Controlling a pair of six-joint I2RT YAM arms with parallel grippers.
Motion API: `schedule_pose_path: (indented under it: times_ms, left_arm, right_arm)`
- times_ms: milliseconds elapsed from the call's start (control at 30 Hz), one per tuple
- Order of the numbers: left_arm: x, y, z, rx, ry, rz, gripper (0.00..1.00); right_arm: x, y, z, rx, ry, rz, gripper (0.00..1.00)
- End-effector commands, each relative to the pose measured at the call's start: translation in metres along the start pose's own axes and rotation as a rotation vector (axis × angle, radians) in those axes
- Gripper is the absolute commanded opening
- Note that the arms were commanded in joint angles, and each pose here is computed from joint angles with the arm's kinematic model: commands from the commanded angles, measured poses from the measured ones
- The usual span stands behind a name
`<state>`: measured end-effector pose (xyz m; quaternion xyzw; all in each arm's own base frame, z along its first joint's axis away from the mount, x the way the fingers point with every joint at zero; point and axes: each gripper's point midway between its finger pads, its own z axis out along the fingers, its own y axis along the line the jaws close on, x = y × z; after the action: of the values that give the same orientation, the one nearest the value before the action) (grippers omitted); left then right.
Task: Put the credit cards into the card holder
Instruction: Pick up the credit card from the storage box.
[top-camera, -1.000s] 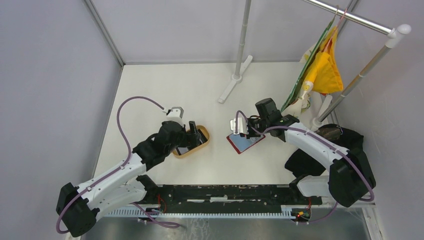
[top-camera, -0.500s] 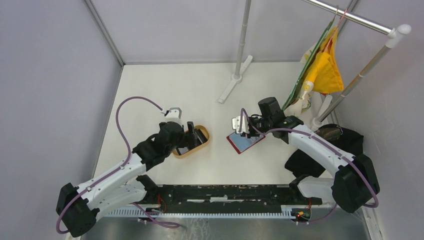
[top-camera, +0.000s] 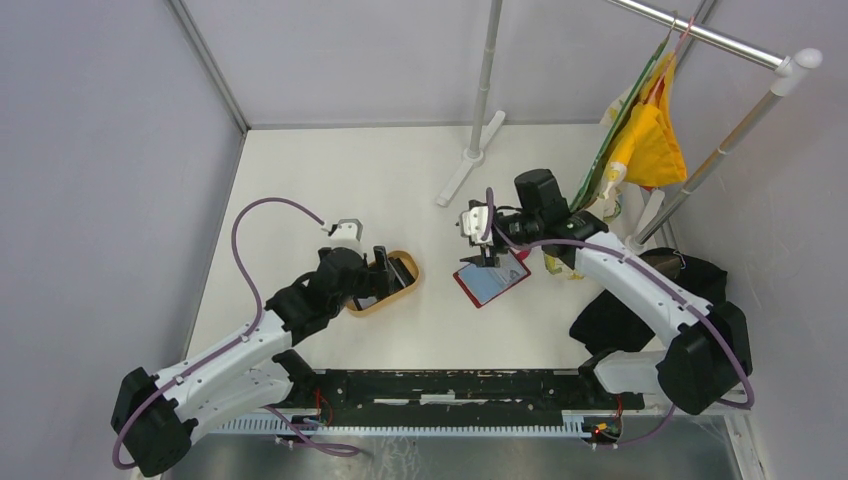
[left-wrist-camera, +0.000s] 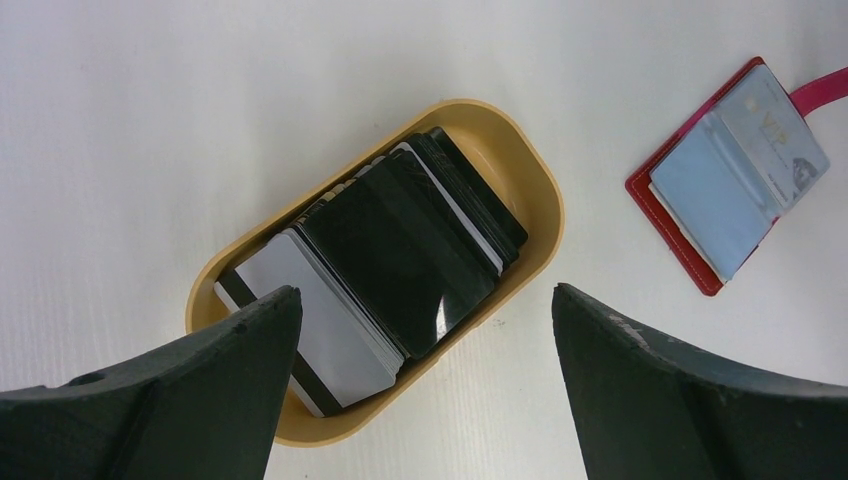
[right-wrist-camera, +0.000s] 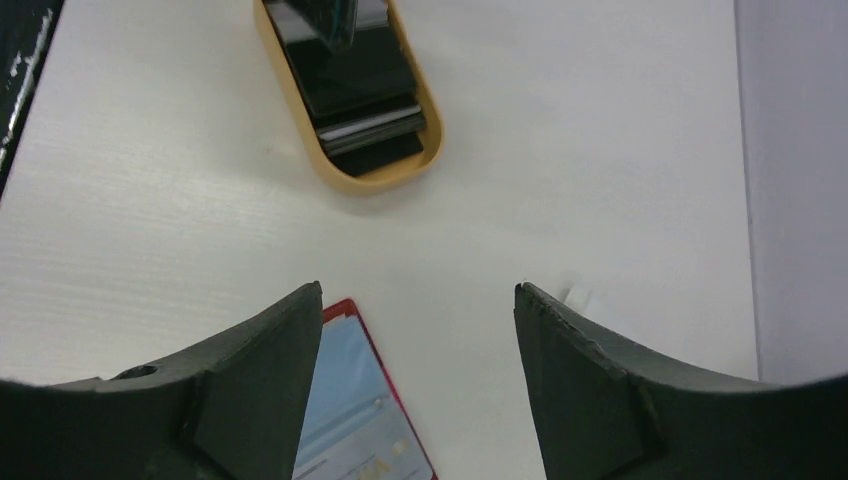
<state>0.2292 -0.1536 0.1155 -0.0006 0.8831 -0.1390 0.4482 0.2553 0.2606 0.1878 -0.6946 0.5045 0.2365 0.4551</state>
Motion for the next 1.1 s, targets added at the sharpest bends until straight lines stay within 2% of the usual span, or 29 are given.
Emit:
schedule_pose_path:
  times_ms: [0, 167, 233, 367, 633, 867, 1067]
  left_arm:
    - [-0.021, -0.008, 0.001, 0.008, -0.071, -0.054, 1.0]
    - [-0.02, 0.005, 0.0, -0.06, -0.078, -0.08, 0.97]
    - [-0.022, 0.014, -0.003, -0.1, -0.099, -0.107, 0.91]
    - [-0.026, 0.04, -0.015, -0.205, -0.175, -0.184, 0.87]
    - [-0.023, 0.063, -0.021, -0.275, -0.236, -0.241, 0.85]
    - [-0.008, 0.077, -0.014, -0.337, -0.212, -0.245, 0.81]
    - [-0.003, 0.079, -0.009, -0.343, -0.202, -0.248, 0.77]
  right_arm:
    - [-0.053, -0.006, 0.013, -0.101, -0.212, 0.031, 0.77]
    - [-0.07, -0.014, 0.048, -0.123, -0.253, 0.23, 0.75]
    - [-0.07, -0.016, 0.062, -0.141, -0.253, 0.359, 0.73]
    - [-0.06, -0.012, 0.087, -0.145, -0.262, 0.625, 0.67]
    - [-0.049, -0.006, 0.133, -0.079, -0.175, 0.945, 0.67]
    - [-0.02, -0.007, 0.163, 0.116, -0.022, 1.079, 0.67]
    - [-0.01, -0.007, 0.182, 0.196, 0.084, 1.087, 0.72]
